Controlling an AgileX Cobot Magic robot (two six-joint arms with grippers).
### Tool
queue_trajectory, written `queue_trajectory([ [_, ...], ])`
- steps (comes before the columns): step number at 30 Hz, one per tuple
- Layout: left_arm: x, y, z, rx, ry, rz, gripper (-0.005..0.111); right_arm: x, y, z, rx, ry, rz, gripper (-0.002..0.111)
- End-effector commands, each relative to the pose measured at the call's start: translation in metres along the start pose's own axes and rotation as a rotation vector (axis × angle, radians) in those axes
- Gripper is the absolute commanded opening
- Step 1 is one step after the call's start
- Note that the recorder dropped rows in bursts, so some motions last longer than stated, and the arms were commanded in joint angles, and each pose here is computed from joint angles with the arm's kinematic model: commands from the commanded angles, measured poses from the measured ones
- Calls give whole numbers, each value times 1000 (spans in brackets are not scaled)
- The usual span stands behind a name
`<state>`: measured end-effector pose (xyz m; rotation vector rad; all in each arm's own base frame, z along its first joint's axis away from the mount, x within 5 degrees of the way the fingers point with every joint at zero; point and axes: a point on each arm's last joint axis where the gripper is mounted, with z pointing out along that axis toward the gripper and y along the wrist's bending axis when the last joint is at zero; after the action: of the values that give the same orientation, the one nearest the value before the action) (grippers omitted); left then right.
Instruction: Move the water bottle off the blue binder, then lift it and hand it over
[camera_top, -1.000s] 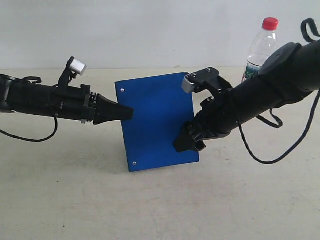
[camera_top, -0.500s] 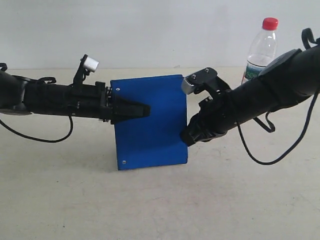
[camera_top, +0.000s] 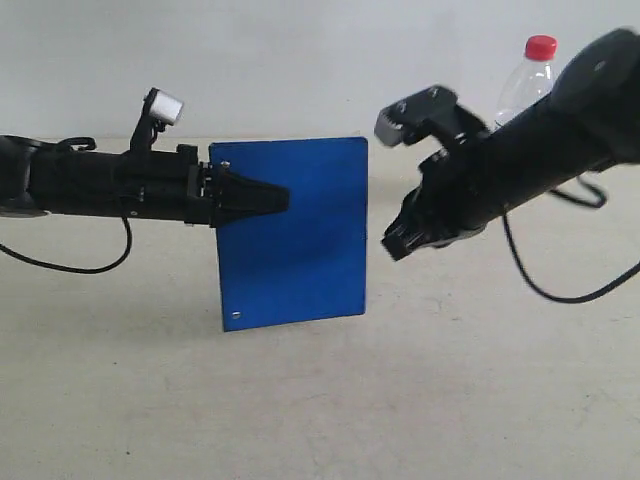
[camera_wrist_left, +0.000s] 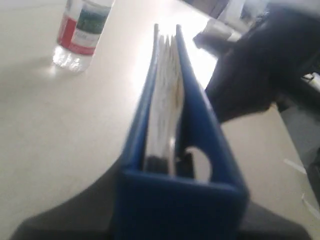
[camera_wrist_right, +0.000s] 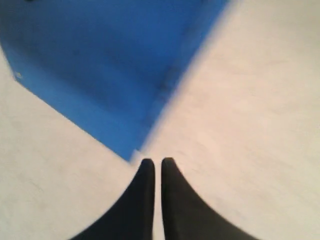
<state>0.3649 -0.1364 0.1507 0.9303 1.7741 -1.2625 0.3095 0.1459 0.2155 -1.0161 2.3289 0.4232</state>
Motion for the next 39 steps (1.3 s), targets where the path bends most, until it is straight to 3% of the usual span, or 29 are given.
queue_trajectory([
  [1,-4,-16,-17,-133,60,34,4,3,-9,-45,248,54,70,0],
  [5,-3,-53,-22,-166,96,80,4,8,-18,-71,443,91,157,0],
  [13,8,-135,-47,-183,29,121,4,-1,0,-129,502,-81,165,0],
  [18,5,-178,-70,-246,-13,225,4,-1,20,-184,547,-256,149,0],
  [25,-40,-210,-102,-477,-150,325,4,12,40,-225,574,-324,152,0],
  [29,-53,-226,-112,-505,-211,371,4,18,42,-229,577,-294,157,0],
  [33,-53,-227,-114,-518,-215,375,5,18,43,-229,576,-291,158,0],
  [36,-53,-225,-115,-540,-212,371,15,18,43,-229,576,-287,156,0],
  [39,-53,-225,-115,-544,-211,371,37,19,43,-229,576,-282,157,0],
])
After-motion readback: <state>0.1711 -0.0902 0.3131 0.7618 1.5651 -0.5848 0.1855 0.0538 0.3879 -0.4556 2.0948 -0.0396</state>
